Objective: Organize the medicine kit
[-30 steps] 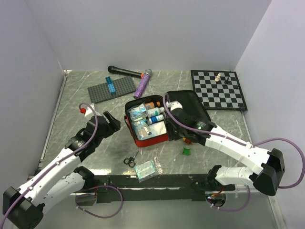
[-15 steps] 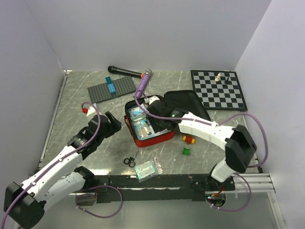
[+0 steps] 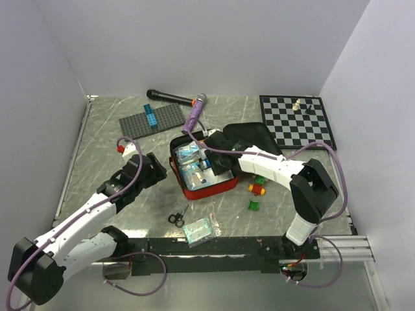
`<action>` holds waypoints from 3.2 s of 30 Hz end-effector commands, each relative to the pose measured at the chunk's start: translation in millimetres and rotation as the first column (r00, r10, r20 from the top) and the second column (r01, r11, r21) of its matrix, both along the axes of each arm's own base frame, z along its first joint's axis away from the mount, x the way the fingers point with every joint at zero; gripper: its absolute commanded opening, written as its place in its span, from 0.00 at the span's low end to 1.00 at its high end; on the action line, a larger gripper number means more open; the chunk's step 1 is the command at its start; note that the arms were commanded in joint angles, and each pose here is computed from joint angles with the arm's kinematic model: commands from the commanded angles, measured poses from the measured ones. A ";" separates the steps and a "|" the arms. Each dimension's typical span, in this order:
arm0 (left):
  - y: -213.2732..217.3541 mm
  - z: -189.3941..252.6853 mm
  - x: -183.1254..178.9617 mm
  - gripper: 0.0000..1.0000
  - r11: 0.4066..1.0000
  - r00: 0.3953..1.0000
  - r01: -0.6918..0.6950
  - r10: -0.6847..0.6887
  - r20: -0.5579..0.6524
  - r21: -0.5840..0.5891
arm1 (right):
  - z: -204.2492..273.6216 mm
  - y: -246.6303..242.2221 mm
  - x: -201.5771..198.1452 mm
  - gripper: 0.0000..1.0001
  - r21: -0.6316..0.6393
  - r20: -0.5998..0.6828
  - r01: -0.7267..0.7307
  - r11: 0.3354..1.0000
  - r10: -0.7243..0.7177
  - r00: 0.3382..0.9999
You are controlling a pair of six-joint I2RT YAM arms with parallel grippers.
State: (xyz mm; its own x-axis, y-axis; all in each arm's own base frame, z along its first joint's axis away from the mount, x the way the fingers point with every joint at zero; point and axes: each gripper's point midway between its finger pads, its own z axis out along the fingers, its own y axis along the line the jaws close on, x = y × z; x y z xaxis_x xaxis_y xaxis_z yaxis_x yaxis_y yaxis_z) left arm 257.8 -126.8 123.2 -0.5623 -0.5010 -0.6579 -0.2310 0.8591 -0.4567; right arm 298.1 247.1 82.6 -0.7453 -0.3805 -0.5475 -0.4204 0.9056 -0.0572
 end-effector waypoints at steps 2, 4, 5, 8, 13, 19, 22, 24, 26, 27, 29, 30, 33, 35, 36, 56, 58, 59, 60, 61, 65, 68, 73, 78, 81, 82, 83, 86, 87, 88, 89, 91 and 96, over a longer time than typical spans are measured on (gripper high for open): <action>-7.8 13.8 8.9 0.74 0.999 0.999 0.024 -0.023 0.043 -0.025 | 0.7 0.2 1.3 0.47 -0.006 0.017 -0.012 1.000 0.012 1.000; -8.5 12.4 9.6 0.74 0.999 0.999 0.027 -0.026 0.039 -0.025 | -4.3 -3.3 -1.8 0.47 -0.019 0.008 -0.017 1.000 0.017 1.000; -8.8 11.4 9.9 0.74 0.999 0.999 0.028 -0.027 0.036 -0.025 | -4.6 -4.0 -2.4 0.47 -0.021 0.008 -0.020 1.000 0.020 1.000; -9.6 10.5 10.9 0.74 0.999 0.999 0.033 -0.032 0.031 -0.025 | -6.6 -5.5 -3.7 0.49 -0.029 -0.002 -0.023 0.999 0.023 1.000; -9.5 10.3 11.2 0.74 0.999 0.999 0.033 -0.032 0.025 -0.022 | 7.4 -3.5 0.1 0.68 -0.001 0.035 -0.005 1.000 0.005 0.999; -9.8 21.5 14.9 0.75 0.999 0.998 0.024 -0.022 0.054 -0.039 | 62.8 6.6 7.2 0.77 0.130 0.130 0.016 0.991 -0.033 0.991; -14.3 29.4 20.8 0.77 0.998 0.998 0.032 -0.029 0.062 -0.052 | 91.9 3.8 3.2 0.78 0.228 0.178 0.044 0.973 -0.086 0.980; -17.5 29.4 26.1 0.80 0.998 0.998 0.032 -0.029 0.050 -0.059 | 101.7 -2.0 -3.0 0.78 0.281 0.188 0.064 0.958 -0.121 0.975; -17.7 29.2 31.5 0.87 0.997 0.999 0.020 -0.018 0.034 -0.068 | 107.9 -7.3 -11.1 0.79 0.324 0.188 0.064 0.944 -0.131 0.973; -16.2 27.2 34.2 0.91 0.997 1.000 0.015 -0.013 0.022 -0.075 | 112.8 -10.8 -15.1 0.80 0.344 0.193 0.058 0.937 -0.131 0.972; -16.7 23.7 37.0 0.97 0.995 1.000 0.019 -0.020 -0.002 -0.094 | 110.7 -10.2 -27.8 0.80 0.370 0.176 0.024 0.929 -0.095 0.980; -17.1 21.7 37.8 0.97 0.994 1.000 0.027 -0.029 -0.010 -0.102 | 111.0 -7.3 -34.9 0.80 0.393 0.172 -0.009 0.919 -0.064 0.983; -18.6 7.9 28.6 0.91 0.994 0.996 0.063 -0.069 -0.060 -0.094 | 100.6 -5.9 -53.3 0.79 0.433 0.142 -0.041 0.900 -0.024 0.990; -17.4 -1.6 17.0 0.86 0.992 0.992 0.088 -0.096 -0.085 -0.087 | 93.4 -7.8 -60.7 0.77 0.442 0.134 -0.048 0.896 -0.013 0.991; -20.4 -4.8 9.8 0.84 0.988 0.988 0.124 -0.132 -0.086 -0.092 | 88.0 -6.0 -68.4 0.76 0.450 0.118 -0.067 0.890 0.015 0.993; -99.4 -70.1 -72.4 0.75 0.860 0.837 0.502 -0.456 -0.302 0.095 | 67.8 1.9 -78.4 0.74 0.356 0.150 -0.146 0.923 0.098 0.984; -103.6 -77.5 -73.1 0.75 0.850 0.833 0.510 -0.450 -0.322 0.132 | 66.6 0.3 -76.9 0.74 0.346 0.152 -0.140 0.928 0.091 0.984; -104.1 -81.5 -73.4 0.75 0.846 0.831 0.512 -0.445 -0.334 0.148 | 65.4 -0.6 -76.3 0.74 0.342 0.150 -0.135 0.930 0.088 0.985; -104.7 -87.0 -74.8 0.75 0.839 0.826 0.519 -0.443 -0.349 0.164 | 65.2 -1.0 -76.3 0.74 0.341 0.151 -0.135 0.930 0.087 0.985; -103.6 -92.4 -75.0 0.75 0.836 0.826 0.517 -0.432 -0.363 0.182 | 65.0 -1.5 -76.3 0.74 0.341 0.152 -0.134 0.931 0.086 0.985; -97.5 -109.7 -76.8 0.66 0.824 0.821 0.515 -0.394 -0.413 0.237 | 65.1 -5.2 -77.2 0.74 0.334 0.159 -0.134 0.933 0.084 0.984; -86.6 -120.3 -77.9 0.54 0.820 0.825 0.498 -0.347 -0.447 0.282 | 65.0 -7.5 -77.6 0.74 0.325 0.168 -0.138 0.935 0.086 0.982; -70.6 -134.1 -85.0 0.42 0.813 0.817 0.482 -0.282 -0.503 0.327 | 63.0 -8.8 -77.4 0.73 0.320 0.170 -0.140 0.937 0.088 0.981; -56.4 -139.9 -89.8 0.37 0.817 0.821 0.441 -0.200 -0.535 0.371 | 62.3 -8.1 -77.5 0.73 0.320 0.174 -0.146 0.936 0.094 0.980; -50.0 -144.0 -94.1 0.35 0.818 0.815 0.426 -0.162 -0.556 0.386 | 61.0 -8.0 -76.6 0.73 0.316 0.173 -0.147 0.937 0.095 0.980; -47.2 -144.7 -96.4 0.34 0.816 0.813 0.424 -0.151 -0.563 0.392 | 61.4 -8.0 -76.6 0.73 0.316 0.175 -0.148 0.937 0.096 0.980; -44.2 -144.8 -99.7 0.32 0.814 0.807 0.425 -0.142 -0.574 0.396 | 60.9 -8.1 -76.5 0.73 0.314 0.174 -0.149 0.938 0.097 0.980; -37.9 -141.6 -106.5 0.29 0.815 0.801 0.419 -0.124 -0.586 0.401 | 62.7 -8.2 -76.6 0.73 0.316 0.178 -0.151 0.937 0.098 0.979; -36.4 -139.4 -108.2 0.28 0.818 0.801 0.414 -0.119 -0.586 0.399 | 62.5 -8.0 -77.2 0.73 0.316 0.177 -0.151 0.937 0.098 0.979; -35.5 -137.3 -110.0 0.27 0.820 0.800 0.412 -0.117 -0.588 0.398 | 63.8 -8.1 -76.4 0.73 0.317 0.181 -0.153 0.936 0.098 0.979; -33.6 -135.8 -112.5 0.26 0.820 0.797 0.411 -0.113 -0.593 0.398 | 64.9 -7.9 -76.2 0.73 0.318 0.183 -0.153 0.935 0.098 0.978; -30.3 -133.1 -116.8 0.24 0.823 0.794 0.408 -0.105 -0.599 0.396 | 66.1 -7.5 -76.3 0.73 0.322 0.186 -0.155 0.934 0.098 0.978; -31.6 -128.6 -128.0 0.19 0.831 0.781 0.410 -0.106 -0.616 0.377 | 65.8 -8.7 -77.1 0.73 0.322 0.186 -0.153 0.934 0.096 0.978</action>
